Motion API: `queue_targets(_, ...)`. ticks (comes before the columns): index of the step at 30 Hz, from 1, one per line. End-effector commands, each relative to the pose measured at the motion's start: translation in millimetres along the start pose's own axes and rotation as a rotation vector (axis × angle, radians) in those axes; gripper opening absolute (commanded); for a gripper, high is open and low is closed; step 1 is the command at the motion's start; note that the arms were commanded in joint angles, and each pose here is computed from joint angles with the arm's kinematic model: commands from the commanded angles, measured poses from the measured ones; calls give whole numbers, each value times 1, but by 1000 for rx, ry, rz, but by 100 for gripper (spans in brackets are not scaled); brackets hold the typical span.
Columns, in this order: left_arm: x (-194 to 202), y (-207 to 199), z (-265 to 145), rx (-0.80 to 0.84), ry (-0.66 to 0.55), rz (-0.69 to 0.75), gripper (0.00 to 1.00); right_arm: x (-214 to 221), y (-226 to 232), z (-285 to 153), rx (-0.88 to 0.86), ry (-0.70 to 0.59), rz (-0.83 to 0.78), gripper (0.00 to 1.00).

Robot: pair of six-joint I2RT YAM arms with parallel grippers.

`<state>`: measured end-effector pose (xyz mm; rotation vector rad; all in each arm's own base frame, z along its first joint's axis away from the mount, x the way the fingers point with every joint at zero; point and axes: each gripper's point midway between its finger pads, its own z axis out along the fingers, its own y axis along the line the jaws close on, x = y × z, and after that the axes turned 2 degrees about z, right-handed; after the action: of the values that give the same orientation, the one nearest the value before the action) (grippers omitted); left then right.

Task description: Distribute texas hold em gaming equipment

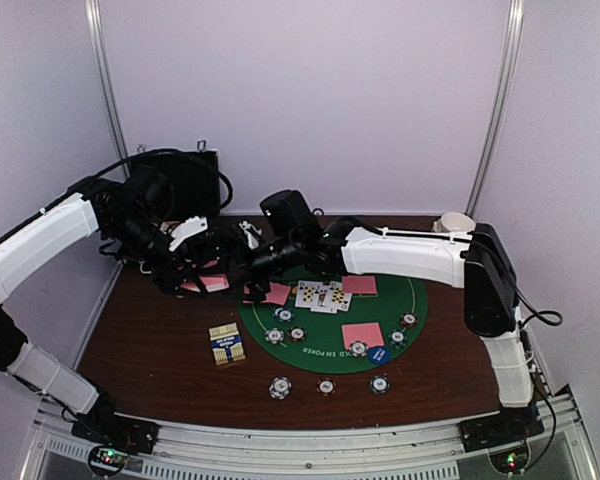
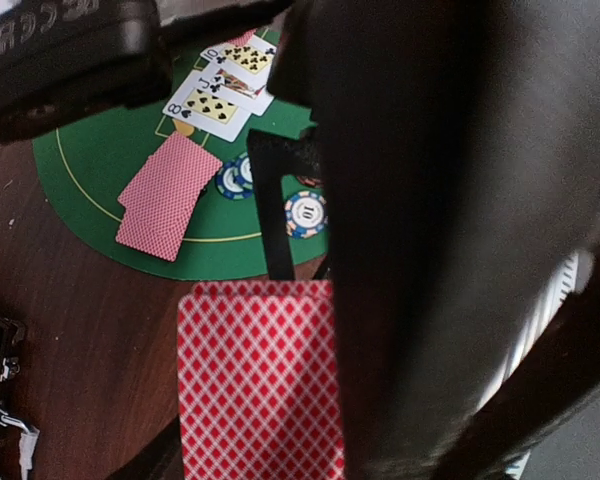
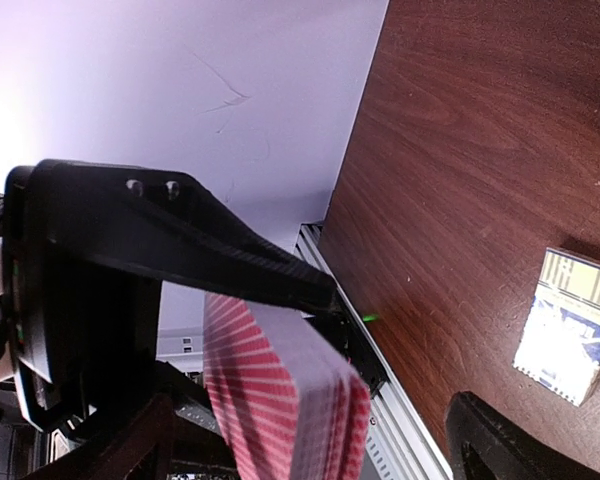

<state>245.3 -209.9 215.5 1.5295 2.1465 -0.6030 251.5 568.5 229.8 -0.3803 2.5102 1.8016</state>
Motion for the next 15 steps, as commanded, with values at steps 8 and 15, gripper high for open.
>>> queue_targets(8,-13,-2,-11,-8,-53,24,0,-7,8,10,-48,-12,17,89)
queue_targets(15,-13,-3,-12,-11,-56,26,0,-10,-10,10,-12,-8,50,79)
